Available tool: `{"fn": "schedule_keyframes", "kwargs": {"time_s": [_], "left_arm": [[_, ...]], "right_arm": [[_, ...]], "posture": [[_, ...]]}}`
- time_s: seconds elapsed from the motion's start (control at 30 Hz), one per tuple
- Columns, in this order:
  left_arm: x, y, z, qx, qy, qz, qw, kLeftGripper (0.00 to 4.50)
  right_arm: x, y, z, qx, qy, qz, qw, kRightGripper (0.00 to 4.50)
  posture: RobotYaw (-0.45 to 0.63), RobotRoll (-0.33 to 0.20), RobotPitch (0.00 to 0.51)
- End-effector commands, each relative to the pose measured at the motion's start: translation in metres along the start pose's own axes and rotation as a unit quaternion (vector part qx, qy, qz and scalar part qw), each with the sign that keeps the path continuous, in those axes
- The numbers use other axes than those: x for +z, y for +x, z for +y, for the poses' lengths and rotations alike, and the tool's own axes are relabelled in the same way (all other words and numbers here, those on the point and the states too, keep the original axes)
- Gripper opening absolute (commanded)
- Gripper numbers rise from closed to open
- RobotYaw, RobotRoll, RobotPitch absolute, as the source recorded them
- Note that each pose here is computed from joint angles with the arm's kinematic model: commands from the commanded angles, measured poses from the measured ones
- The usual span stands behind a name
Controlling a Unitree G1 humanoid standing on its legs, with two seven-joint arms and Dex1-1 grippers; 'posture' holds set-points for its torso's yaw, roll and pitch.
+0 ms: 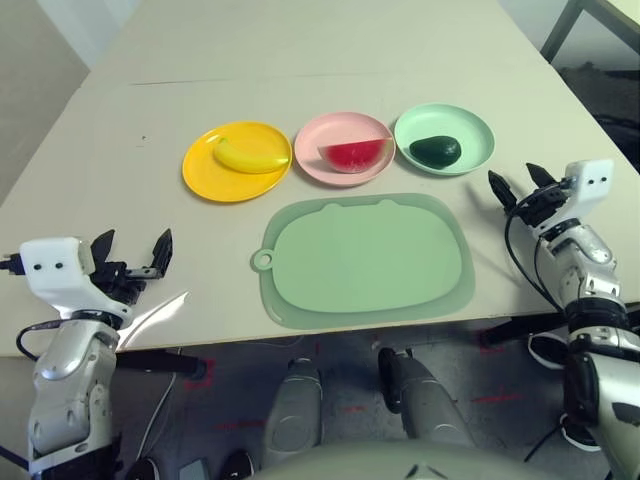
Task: Place the fruits into color-matched plates.
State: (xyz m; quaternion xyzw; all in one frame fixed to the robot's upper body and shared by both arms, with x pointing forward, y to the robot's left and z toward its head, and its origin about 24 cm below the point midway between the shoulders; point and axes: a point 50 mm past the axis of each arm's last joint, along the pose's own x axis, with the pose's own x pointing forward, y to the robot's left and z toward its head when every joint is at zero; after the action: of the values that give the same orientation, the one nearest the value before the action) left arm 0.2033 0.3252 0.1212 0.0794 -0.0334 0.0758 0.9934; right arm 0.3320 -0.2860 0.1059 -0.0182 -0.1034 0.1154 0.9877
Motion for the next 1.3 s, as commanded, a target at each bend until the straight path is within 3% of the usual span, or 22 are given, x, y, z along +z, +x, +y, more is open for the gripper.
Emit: {"fn": "schedule_keyframes", "kwargs": {"time_s": [0.03,0.43,0.53,1.03,1.3], "left_arm": [[-0.001,0.001,0.003,0.003,0.005,0.004,1.0,4.46],[-0.003,0.006,-0.002,-0.024,0.034,0.01,0.999,4.46],[-0.001,0.007,-0.002,-0.029,0.042,0.008,0.999,4.46],[0.003,0.016,-0.003,-0.044,0.042,0.003,0.998,4.46],[0.002,0.007,0.0,-0.034,0.046,0.006,0.998,4.46]], "right_arm": [[-0.001,-0.002,0.001,0.004,0.0,-0.009,1.0,4.5],[-0.007,0.018,0.034,0.07,-0.001,-0.002,0.998,4.5],[-0.007,0.02,0.033,0.051,0.01,-0.006,0.999,4.5],[0.008,0.008,0.051,0.025,-0.044,-0.027,0.998,4.5],[0.008,0.013,0.056,0.017,-0.05,-0.018,0.998,4.5]], "posture": [[0.1,0.0,0.243],[0.11,0.0,0.245],[0.11,0.0,0.245],[0.08,0.0,0.261],[0.12,0.0,0.266]]}}
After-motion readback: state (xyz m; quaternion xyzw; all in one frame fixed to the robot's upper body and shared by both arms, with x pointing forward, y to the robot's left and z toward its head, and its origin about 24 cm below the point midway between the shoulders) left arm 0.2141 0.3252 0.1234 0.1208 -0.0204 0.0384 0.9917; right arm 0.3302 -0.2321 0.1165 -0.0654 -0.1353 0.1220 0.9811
